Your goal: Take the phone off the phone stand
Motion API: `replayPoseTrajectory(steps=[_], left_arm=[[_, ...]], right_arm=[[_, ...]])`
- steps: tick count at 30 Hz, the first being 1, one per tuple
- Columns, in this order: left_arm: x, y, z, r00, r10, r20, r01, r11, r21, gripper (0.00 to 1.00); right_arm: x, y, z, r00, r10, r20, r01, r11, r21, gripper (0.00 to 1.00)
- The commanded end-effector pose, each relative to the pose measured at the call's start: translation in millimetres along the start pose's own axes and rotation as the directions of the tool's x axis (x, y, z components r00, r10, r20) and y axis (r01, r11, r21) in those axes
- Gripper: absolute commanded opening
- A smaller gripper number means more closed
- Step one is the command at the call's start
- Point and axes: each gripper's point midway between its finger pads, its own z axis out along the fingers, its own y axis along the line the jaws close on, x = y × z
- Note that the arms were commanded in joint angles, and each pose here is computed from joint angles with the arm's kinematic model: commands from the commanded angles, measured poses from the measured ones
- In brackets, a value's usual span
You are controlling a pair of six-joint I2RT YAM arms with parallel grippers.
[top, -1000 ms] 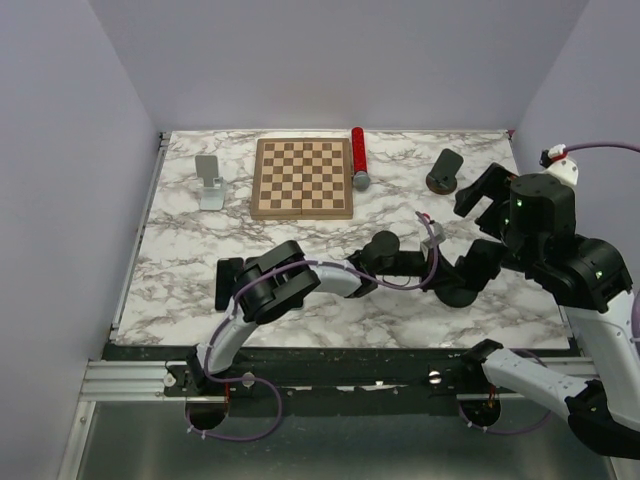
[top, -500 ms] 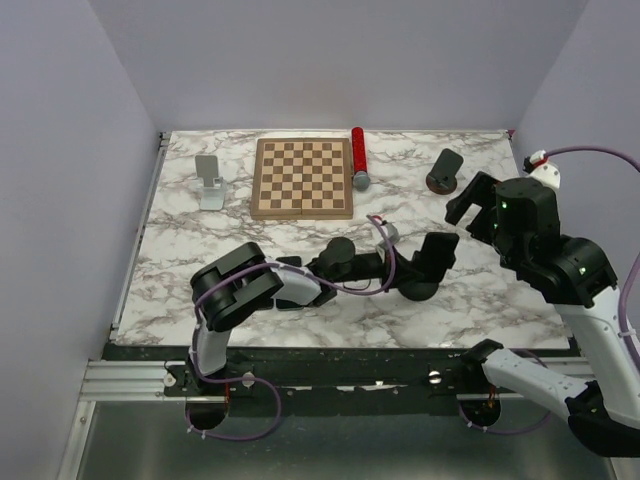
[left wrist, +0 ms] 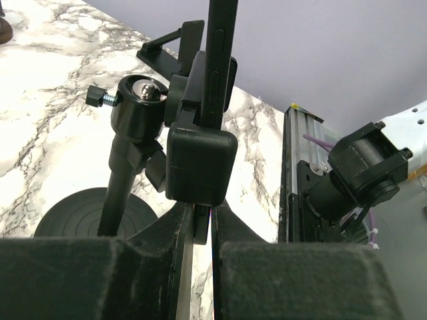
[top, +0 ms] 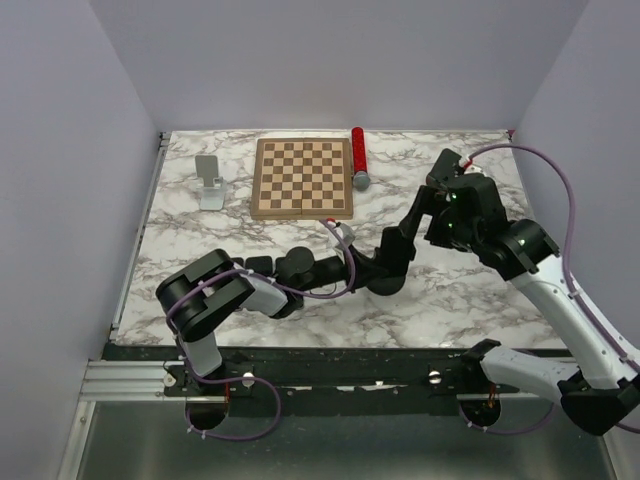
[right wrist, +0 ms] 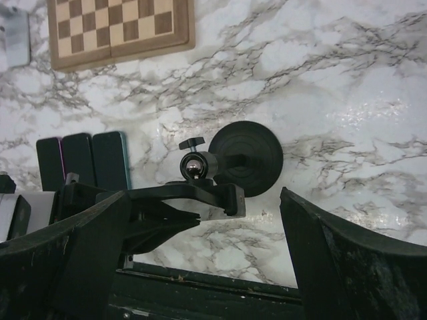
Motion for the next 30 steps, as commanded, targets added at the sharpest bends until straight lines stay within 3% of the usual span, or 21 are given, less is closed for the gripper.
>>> replayPoseTrajectory(steps=[1, 4, 7, 15, 22, 29, 30], left_arm=[[0, 11, -11, 0.996, -0.082, 0.022, 0.084, 0.993, -0.079, 0.00], [3, 15, -10, 0.993, -0.116, -0.001, 0.115, 0.989, -0.097, 0.00], [3, 15, -11, 0.991, -0.132, -0.010, 0.130, 0.986, -0.104, 0.00], [5, 15, -28, 0.993, -0.115, -0.009, 0.113, 0.984, -0.134, 0.00], [5, 15, -24, 0.990, -0.141, -0.014, 0.138, 0.982, -0.132, 0.00], [6, 13, -27, 0.990, -0.139, -0.009, 0.137, 0.982, -0.128, 0.00], [6, 12, -27, 0.990, -0.143, -0.010, 0.141, 0.982, -0.124, 0.04]], right_arm=[[9, 29, 4, 0.998, -0.053, -0.036, 0.049, 0.993, -0.107, 1.00], [25, 51, 7, 0.984, -0.171, -0.059, 0.161, 0.976, -0.144, 1.00], [37, 58, 8, 0.961, -0.271, -0.052, 0.270, 0.963, -0.021, 1.00], [24, 51, 9, 0.981, -0.190, 0.031, 0.187, 0.980, 0.069, 1.00], [29, 59, 15, 0.982, -0.183, 0.037, 0.182, 0.983, 0.027, 1.00], [22, 54, 32, 0.979, -0.182, 0.091, 0.172, 0.980, 0.102, 1.00], [23, 53, 35, 0.979, -0.181, 0.093, 0.171, 0.979, 0.114, 1.00]])
